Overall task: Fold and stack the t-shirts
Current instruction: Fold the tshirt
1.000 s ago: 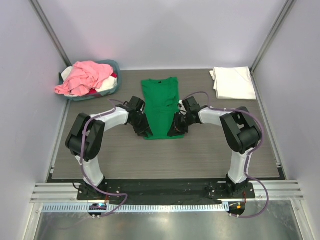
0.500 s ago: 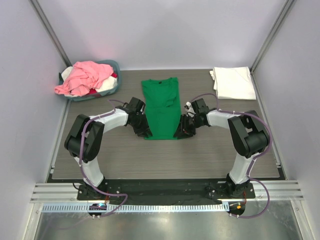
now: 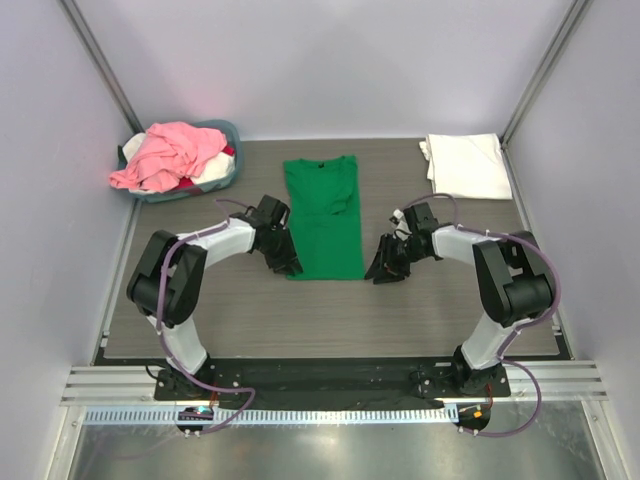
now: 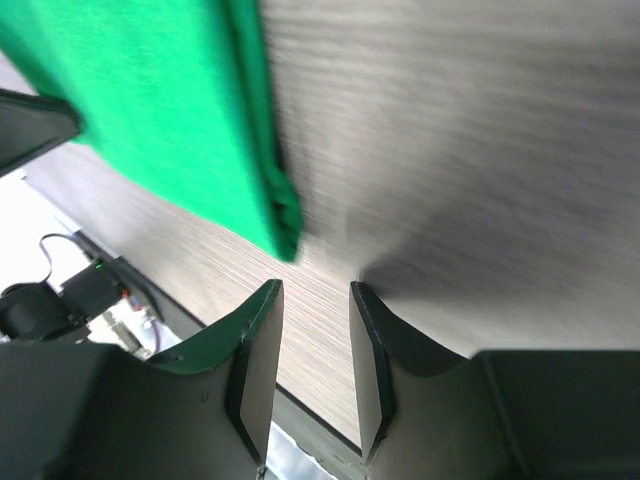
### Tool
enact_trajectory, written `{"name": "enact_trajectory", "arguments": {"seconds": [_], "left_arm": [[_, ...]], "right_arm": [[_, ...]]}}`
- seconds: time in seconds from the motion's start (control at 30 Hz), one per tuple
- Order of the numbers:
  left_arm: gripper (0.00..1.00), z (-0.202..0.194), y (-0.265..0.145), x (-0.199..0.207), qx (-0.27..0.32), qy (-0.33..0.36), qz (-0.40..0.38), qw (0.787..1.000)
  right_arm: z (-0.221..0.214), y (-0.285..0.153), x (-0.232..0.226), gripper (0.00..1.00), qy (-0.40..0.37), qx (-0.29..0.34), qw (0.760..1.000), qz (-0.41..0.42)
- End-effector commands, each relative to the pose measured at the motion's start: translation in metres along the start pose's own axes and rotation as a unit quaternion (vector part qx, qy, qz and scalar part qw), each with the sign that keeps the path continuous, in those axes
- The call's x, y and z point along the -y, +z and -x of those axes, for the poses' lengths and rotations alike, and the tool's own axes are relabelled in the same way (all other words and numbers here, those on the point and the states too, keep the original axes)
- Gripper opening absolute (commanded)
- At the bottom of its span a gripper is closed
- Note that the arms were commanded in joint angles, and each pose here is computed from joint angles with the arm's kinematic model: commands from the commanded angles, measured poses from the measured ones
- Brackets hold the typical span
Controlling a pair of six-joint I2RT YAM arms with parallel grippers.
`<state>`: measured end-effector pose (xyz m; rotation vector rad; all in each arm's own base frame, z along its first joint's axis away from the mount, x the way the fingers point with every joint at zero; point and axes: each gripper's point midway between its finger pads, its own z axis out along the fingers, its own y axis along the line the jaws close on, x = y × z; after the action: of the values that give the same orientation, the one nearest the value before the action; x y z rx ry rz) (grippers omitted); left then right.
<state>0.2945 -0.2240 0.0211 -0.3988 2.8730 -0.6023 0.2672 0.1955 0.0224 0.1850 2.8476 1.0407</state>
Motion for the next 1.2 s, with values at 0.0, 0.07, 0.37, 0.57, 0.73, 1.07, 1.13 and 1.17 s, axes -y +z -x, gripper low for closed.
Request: {"name": "enact_trajectory", "arguments": {"seconds": [0.0, 0.07, 0.37, 0.57, 0.73, 1.07, 1.13, 1.17], "left_arm": [[0.30, -0.018, 0.001, -0.054, -0.014, 0.005, 0.106, 0.994], [0.34, -0.018, -0.009, -0.048, -0.010, 0.003, 0.095, 0.995], [0.56, -0.001, -0.071, -0.015, 0.049, 0.011, 0.059, 0.997], [0.54, 0.004, -0.083, -0.023, 0.083, 0.017, 0.072, 0.994], [0.50, -0.006, -0.066, -0.035, 0.073, 0.013, 0.069, 0.995], [0.50, -0.006, -0.054, -0.045, 0.080, 0.004, 0.060, 0.995], [0.49, -0.005, -0.052, -0.045, 0.083, 0.002, 0.055, 0.995], [0.48, -0.009, -0.049, -0.048, 0.078, 0.001, 0.056, 0.995]], "right_arm": [[-0.003, -0.014, 0.009, 0.39, -0.003, 0.023, 0.999, -0.038], [-0.002, -0.021, 0.003, 0.40, -0.003, 0.036, 0.999, -0.033], [-0.011, -0.028, -0.011, 0.41, 0.006, 0.044, 0.999, -0.012], [-0.019, -0.012, -0.021, 0.41, 0.006, 0.038, 0.999, 0.002], [-0.026, 0.007, -0.029, 0.41, -0.005, 0.020, 1.000, 0.001], [-0.019, 0.029, -0.032, 0.42, -0.004, 0.010, 1.000, -0.007], [-0.018, 0.032, -0.031, 0.42, -0.004, 0.008, 1.000, -0.010], [-0.018, 0.033, -0.032, 0.42, -0.006, 0.007, 1.000, -0.010]]}}
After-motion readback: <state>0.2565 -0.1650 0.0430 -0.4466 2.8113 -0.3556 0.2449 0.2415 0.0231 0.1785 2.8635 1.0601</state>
